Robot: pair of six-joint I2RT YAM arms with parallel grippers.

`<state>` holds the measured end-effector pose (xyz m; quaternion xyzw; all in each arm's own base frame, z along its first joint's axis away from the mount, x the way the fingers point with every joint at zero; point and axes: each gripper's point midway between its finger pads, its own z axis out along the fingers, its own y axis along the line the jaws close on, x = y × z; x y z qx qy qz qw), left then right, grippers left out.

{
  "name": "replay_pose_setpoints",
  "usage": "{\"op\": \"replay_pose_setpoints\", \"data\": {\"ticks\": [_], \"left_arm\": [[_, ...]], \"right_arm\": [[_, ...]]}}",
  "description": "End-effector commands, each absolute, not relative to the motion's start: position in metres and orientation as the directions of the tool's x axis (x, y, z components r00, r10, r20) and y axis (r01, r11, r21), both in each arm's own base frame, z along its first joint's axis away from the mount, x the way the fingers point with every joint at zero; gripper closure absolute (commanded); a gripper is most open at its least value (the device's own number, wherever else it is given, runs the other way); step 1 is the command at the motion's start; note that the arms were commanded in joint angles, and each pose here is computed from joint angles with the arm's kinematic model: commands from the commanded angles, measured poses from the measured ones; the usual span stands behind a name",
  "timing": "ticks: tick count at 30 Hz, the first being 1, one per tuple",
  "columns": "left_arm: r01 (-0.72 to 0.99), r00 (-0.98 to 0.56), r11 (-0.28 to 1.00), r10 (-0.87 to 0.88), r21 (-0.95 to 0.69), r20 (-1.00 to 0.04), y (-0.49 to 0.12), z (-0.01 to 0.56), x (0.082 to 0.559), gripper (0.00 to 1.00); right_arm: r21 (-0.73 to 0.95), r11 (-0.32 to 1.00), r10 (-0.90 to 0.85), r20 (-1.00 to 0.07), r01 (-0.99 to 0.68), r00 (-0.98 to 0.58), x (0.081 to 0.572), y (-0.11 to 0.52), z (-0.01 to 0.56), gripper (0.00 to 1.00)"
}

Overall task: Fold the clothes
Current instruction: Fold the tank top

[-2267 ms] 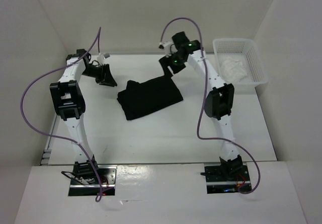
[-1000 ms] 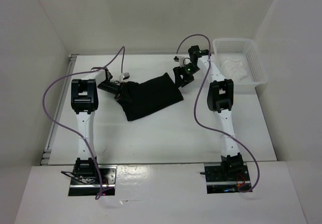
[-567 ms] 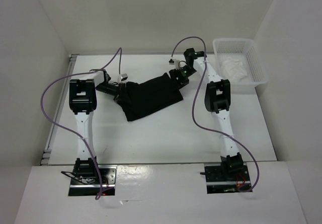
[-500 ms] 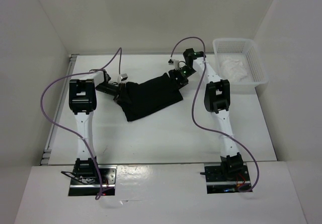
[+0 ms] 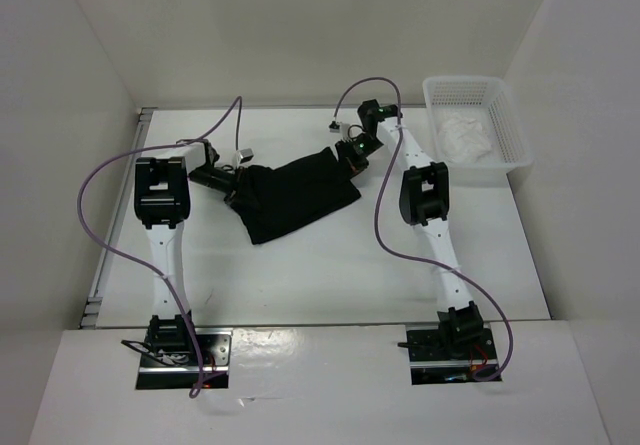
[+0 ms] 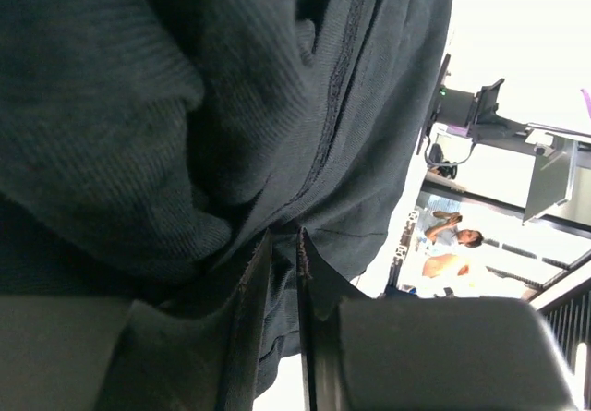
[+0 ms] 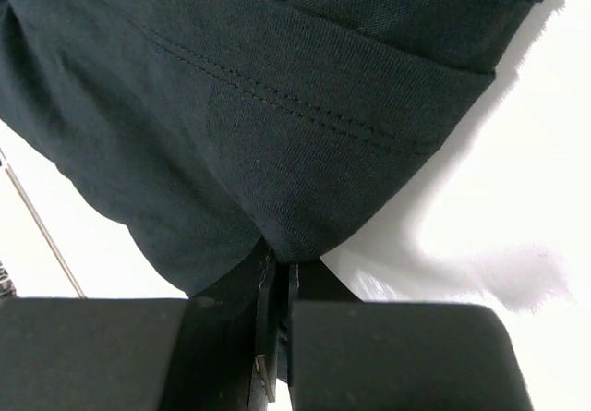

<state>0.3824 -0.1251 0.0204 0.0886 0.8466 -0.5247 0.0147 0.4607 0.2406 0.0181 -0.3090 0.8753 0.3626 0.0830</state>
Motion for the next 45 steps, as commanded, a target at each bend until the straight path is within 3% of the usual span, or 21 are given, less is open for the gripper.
{"op": "replay_pose_setpoints", "data": {"ticks": [1,10,17,28,45], "left_arm": [[0.274,-0.96,0.524,0.2,-0.806,-0.196,-0.117,0.007,0.388,0.75],[0.268,-0.96,0.455,0.196,-0.849,-0.198,-0.133,0.003,0.396,0.83],[0.248,-0.964,0.424,0.194,-0.871,-0.181,-0.136,0.0,0.397,0.83],[0.249,-0.964,0.405,0.194,-0.88,-0.183,-0.138,0.001,0.397,0.83],[0.257,-0.962,0.396,0.193,-0.881,-0.193,-0.138,0.011,0.396,0.79]], "right_arm": [[0.477,0.601,-0.526,-0.369,-0.642,-0.767,0.464,0.235,0.031,1.0],[0.216,0.729,-0.488,-0.502,-0.649,-0.714,0.492,0.209,0.128,1.0],[0.082,0.695,-0.544,-0.589,-0.714,-0.597,0.471,0.249,0.191,1.0],[-0.022,0.555,-0.692,-0.567,-0.832,-0.447,0.41,0.344,0.187,1.0],[-0.049,0.534,-0.707,-0.573,-0.844,-0.415,0.388,0.406,0.161,0.99]]}}
